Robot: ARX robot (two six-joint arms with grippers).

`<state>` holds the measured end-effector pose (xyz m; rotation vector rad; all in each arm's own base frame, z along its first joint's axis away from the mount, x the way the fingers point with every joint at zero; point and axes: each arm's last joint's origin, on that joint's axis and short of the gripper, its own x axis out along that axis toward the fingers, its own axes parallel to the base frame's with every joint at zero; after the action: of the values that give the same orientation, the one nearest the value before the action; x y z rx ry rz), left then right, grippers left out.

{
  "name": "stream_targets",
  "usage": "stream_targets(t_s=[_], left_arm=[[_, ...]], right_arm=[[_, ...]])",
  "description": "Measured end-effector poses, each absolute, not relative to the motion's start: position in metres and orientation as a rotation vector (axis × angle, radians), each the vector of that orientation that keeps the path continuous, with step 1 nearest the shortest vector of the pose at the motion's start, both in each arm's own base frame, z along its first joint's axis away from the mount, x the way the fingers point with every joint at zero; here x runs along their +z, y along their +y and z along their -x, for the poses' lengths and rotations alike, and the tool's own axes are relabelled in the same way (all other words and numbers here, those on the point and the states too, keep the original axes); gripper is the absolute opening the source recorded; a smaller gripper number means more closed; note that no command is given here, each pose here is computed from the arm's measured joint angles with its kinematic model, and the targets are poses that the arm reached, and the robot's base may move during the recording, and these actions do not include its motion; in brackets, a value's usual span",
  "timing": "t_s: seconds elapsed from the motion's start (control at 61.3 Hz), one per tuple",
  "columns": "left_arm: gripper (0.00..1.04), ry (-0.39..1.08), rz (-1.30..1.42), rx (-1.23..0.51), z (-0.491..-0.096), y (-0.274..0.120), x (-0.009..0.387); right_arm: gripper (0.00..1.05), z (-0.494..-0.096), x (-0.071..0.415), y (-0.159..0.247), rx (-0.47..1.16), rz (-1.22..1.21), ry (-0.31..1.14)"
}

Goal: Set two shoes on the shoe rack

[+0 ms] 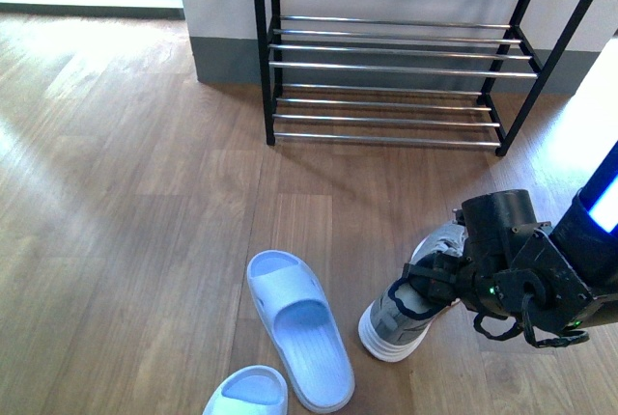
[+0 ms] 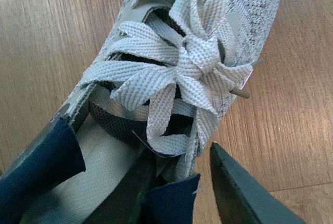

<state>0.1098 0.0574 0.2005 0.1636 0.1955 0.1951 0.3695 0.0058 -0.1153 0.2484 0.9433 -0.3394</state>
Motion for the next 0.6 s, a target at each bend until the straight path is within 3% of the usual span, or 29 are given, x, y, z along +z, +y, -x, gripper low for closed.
stream_targets(t_s=[0.13,0.375,0.604], left_arm=[[0.02,0.196,-0.164,0.195,-0.110,0.057,0.200],[0.02,0.195,-0.164,0.195,-0.110,0.057,0.200],[0.02,0.195,-0.164,0.195,-0.110,0.057,0.200]], right_arm=[[0.01,-0.367,-0.107,-0.006,-0.376,-0.261,0.910],[0.01,-0.347,-0.079,-0.030,-0.404,-0.227,0.887],[0.01,-0.304,0.022,-0.058,-0.411,-0.109,0.754]])
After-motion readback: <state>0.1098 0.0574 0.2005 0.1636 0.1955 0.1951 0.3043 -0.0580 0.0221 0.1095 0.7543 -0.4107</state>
